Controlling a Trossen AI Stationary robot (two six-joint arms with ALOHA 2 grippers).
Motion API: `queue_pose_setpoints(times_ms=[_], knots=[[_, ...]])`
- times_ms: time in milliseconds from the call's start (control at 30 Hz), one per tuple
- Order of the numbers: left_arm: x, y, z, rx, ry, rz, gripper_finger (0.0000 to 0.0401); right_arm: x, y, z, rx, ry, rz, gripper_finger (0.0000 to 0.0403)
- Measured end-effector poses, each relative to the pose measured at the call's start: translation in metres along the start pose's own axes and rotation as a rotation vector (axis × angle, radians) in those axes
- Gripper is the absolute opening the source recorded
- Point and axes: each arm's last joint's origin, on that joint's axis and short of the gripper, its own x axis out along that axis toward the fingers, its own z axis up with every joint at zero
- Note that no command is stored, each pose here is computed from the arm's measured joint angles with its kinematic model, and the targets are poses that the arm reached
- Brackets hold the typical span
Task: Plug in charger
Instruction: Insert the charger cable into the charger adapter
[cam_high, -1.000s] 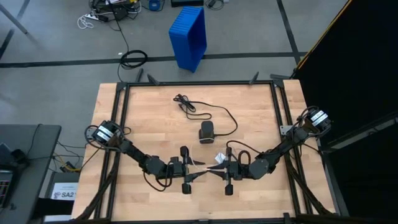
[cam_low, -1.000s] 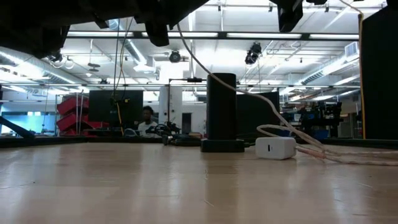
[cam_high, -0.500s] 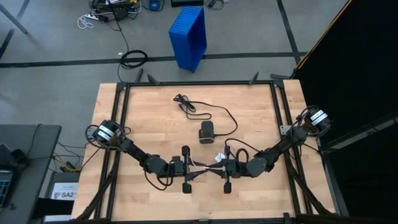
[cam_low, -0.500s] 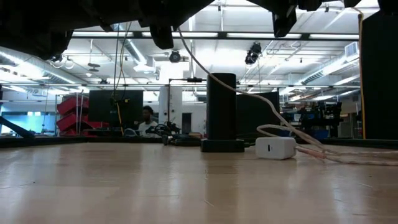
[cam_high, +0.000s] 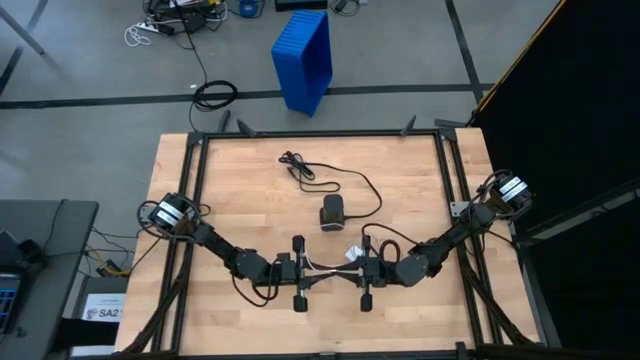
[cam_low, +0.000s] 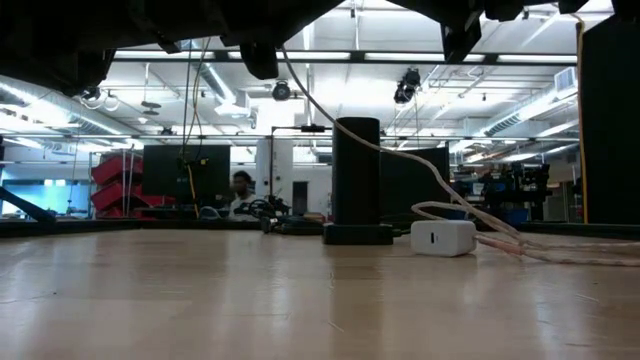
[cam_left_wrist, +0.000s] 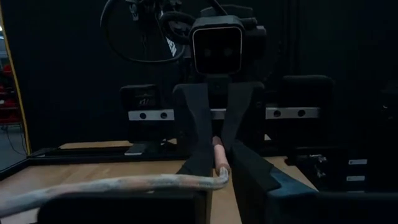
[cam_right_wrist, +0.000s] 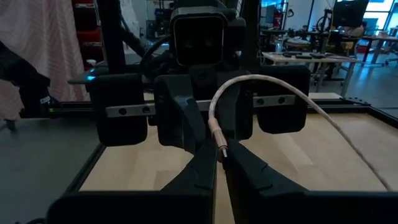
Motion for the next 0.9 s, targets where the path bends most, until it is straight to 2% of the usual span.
queue_pose_setpoints(times_ms=[467,900], knots=[[-0.0031,-0.0049,0.0025,0.041,0.001,0.001,0.0036,-0.0007,0.0014,-0.0007,-0.006,0.007,0.006,0.0000],[-0.0033,-0.0054,0.0029,0.045,0.001,-0.002,0.0019,-0.0008,0.0015,-0.0017,-0.013,0.015,0.006,0.0000]])
